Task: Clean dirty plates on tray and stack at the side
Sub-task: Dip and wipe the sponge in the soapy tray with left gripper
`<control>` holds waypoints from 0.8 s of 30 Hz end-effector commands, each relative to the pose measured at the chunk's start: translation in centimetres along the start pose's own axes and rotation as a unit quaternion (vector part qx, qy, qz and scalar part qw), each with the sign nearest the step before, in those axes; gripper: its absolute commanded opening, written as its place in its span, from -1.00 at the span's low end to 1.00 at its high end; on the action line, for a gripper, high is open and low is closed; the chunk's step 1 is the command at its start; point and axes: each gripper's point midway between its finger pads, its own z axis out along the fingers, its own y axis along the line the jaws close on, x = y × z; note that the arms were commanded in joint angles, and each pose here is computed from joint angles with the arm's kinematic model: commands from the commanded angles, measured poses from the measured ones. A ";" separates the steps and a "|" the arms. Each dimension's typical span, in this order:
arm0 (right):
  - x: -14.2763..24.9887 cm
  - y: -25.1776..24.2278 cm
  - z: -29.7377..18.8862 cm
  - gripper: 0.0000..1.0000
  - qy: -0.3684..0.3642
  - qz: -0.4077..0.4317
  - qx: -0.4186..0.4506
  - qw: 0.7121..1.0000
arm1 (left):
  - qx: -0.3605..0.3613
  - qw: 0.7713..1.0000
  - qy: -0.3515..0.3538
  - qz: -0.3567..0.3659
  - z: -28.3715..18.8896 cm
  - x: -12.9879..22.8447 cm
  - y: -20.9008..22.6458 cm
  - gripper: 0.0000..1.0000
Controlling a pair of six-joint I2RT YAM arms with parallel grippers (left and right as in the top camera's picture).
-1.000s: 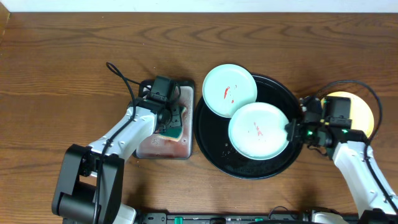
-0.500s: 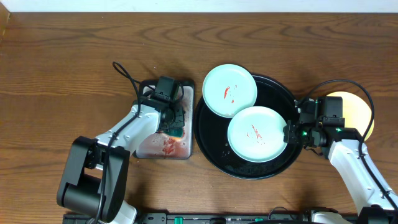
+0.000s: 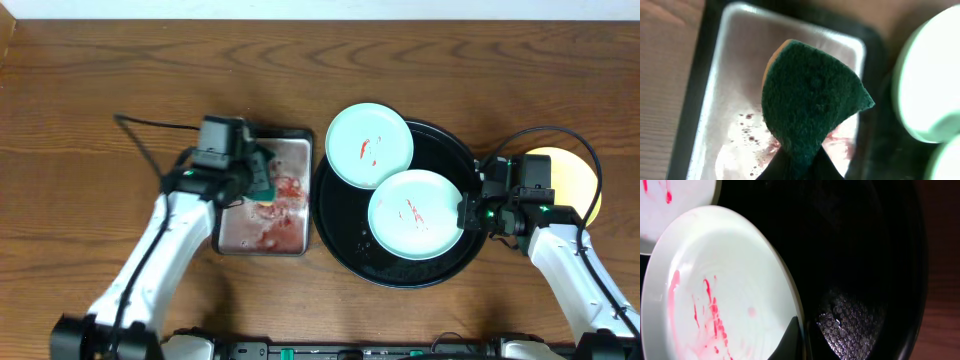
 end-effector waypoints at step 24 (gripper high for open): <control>0.3 0.1 0.3 -0.97 0.004 -0.009 -0.001 1.000 | 0.290 0.942 -0.121 0.115 -4.4 0.9 -3.2 -0.86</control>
